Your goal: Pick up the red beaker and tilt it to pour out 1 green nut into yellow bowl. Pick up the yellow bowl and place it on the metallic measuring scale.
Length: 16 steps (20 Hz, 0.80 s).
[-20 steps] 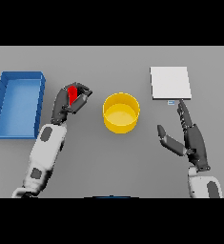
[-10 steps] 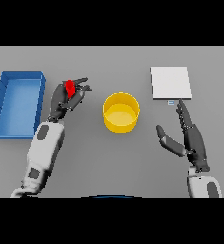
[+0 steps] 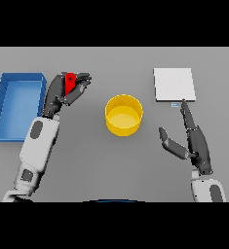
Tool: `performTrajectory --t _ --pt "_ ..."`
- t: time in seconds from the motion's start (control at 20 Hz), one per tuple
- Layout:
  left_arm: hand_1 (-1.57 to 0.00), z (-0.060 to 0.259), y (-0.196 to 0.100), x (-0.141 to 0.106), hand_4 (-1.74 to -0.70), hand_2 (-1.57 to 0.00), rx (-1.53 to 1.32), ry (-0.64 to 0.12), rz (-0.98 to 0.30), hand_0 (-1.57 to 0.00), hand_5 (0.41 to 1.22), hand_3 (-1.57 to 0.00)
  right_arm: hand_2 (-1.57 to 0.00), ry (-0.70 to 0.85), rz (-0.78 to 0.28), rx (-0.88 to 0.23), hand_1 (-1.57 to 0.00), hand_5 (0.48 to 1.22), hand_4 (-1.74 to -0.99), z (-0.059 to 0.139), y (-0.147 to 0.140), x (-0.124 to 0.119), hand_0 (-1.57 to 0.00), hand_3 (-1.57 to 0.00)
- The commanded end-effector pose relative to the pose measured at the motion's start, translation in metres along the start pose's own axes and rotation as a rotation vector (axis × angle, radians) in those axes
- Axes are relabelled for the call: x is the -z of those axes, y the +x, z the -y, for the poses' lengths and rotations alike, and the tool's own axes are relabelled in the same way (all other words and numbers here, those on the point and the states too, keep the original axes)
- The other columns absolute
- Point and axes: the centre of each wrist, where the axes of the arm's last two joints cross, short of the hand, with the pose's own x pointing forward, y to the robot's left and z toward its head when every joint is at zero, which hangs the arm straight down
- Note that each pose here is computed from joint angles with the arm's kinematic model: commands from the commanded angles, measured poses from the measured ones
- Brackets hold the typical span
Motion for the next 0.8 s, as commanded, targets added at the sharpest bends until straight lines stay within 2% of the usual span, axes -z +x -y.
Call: performTrajectory --t 0.0,0.2,0.4,0.75 --pt "-1.56 -0.001 0.002 0.001 -1.72 -1.56 0.018 -0.007 0.000 -1.56 1.138 -1.55 0.00 0.001 -0.005 0.003 0.00 0.661 -1.219 -0.001 -0.002 0.001 0.00 0.00" --pt "-1.56 -0.002 0.019 0.008 -1.73 -1.56 0.185 -0.068 0.013 -1.56 1.129 -1.56 0.00 0.000 -0.002 -0.010 0.00 0.662 -1.202 0.002 0.000 0.002 0.00 0.00" --pt "-1.57 -0.002 0.042 0.017 -1.74 -1.57 0.466 -0.181 0.001 -1.57 1.125 -1.57 0.00 0.007 -0.023 -0.012 0.00 0.660 -1.186 -0.002 0.002 -0.001 0.00 0.00" --pt "-1.57 0.031 0.074 0.031 -1.74 -1.57 0.939 -0.356 0.040 -1.57 1.174 -1.57 0.00 0.010 -0.035 0.009 0.00 0.671 -1.183 0.000 0.003 -0.002 0.00 0.00"
